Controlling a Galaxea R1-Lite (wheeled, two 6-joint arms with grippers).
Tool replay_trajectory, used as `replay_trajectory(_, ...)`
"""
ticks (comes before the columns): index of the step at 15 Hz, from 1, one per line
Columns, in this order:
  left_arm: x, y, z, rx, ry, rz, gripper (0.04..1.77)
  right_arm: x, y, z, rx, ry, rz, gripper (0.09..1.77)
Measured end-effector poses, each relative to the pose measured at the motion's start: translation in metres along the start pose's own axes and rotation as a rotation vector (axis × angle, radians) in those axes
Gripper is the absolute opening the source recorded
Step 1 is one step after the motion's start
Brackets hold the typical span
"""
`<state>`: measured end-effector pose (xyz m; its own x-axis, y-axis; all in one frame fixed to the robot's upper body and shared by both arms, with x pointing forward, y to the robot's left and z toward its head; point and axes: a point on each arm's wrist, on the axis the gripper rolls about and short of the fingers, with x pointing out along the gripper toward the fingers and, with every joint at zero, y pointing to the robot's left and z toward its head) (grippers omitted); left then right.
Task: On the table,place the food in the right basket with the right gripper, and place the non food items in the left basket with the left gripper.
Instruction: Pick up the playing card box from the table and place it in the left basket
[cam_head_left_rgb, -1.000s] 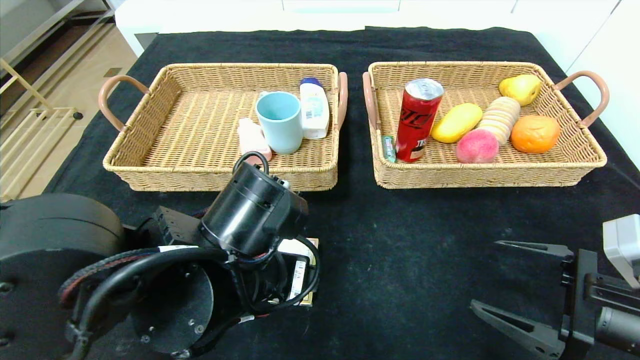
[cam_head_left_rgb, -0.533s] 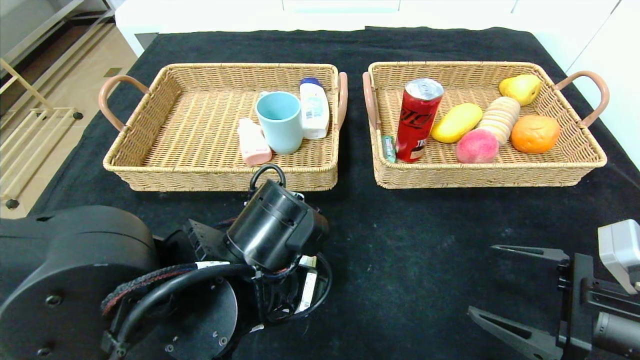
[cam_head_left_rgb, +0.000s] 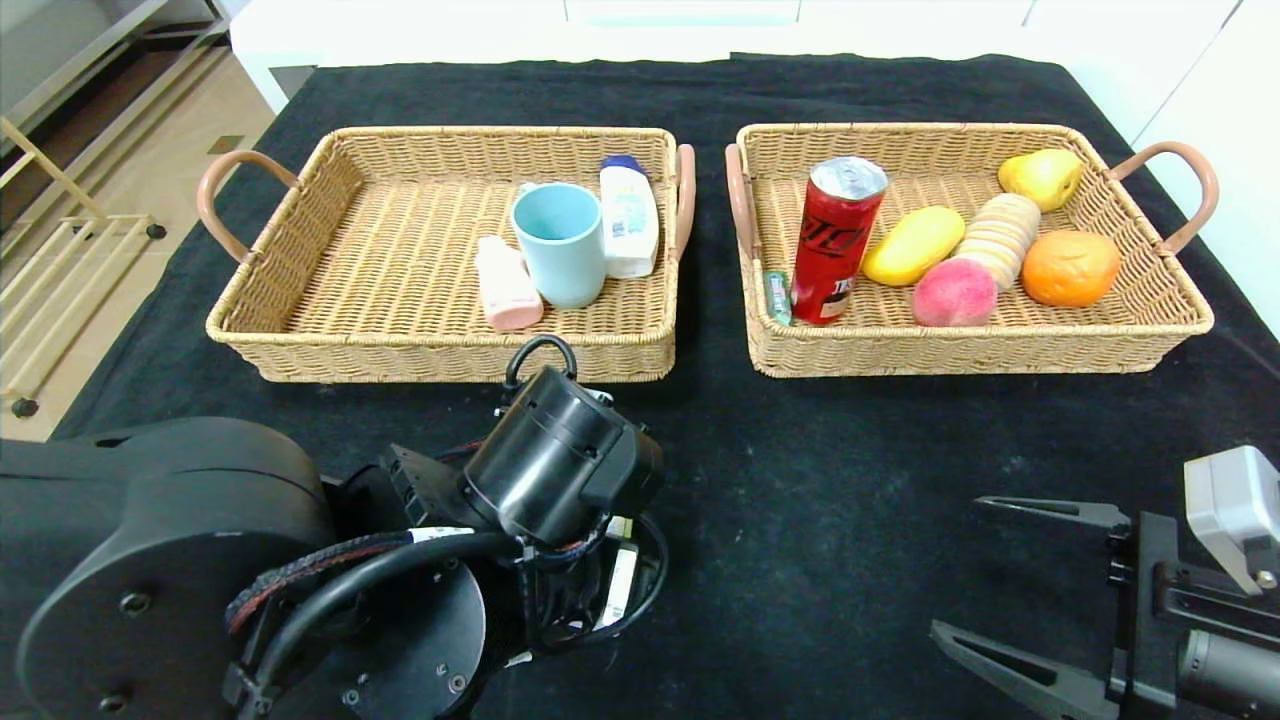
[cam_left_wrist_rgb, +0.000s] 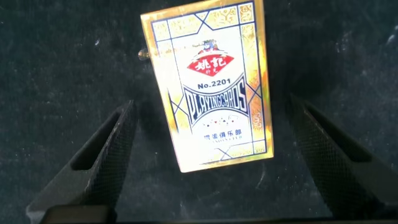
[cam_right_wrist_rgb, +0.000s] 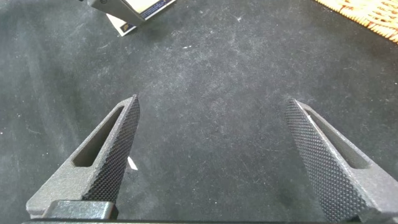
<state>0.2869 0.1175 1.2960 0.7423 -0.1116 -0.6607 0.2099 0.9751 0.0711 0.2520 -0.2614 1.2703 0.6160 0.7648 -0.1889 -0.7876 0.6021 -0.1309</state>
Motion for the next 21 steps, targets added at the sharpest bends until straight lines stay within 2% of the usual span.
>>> replay_trajectory(8,0.0033,-0.0011,-0.0016,0.002,0.010,0.004,1.69,0.0004,0.0003,-0.0017,0.002,0.006,0.003,1.71)
replay_trajectory(10,0.0036,-0.0009,-0.0020,0.004,0.011,0.005,1.32,0.0004,0.0003,-0.0019,0.002,0.007,0.004,1.71)
replay_trajectory(12,0.0038,-0.0010,-0.0027,0.007,0.014,0.006,1.09,0.0005,0.0004,-0.0022,0.003,0.009,0.004,1.71)
replay_trajectory(21,0.0046,-0.0010,-0.0037,0.009,0.018,0.010,1.03,0.0019,0.0015,-0.0043,0.000,0.017,0.013,1.71)
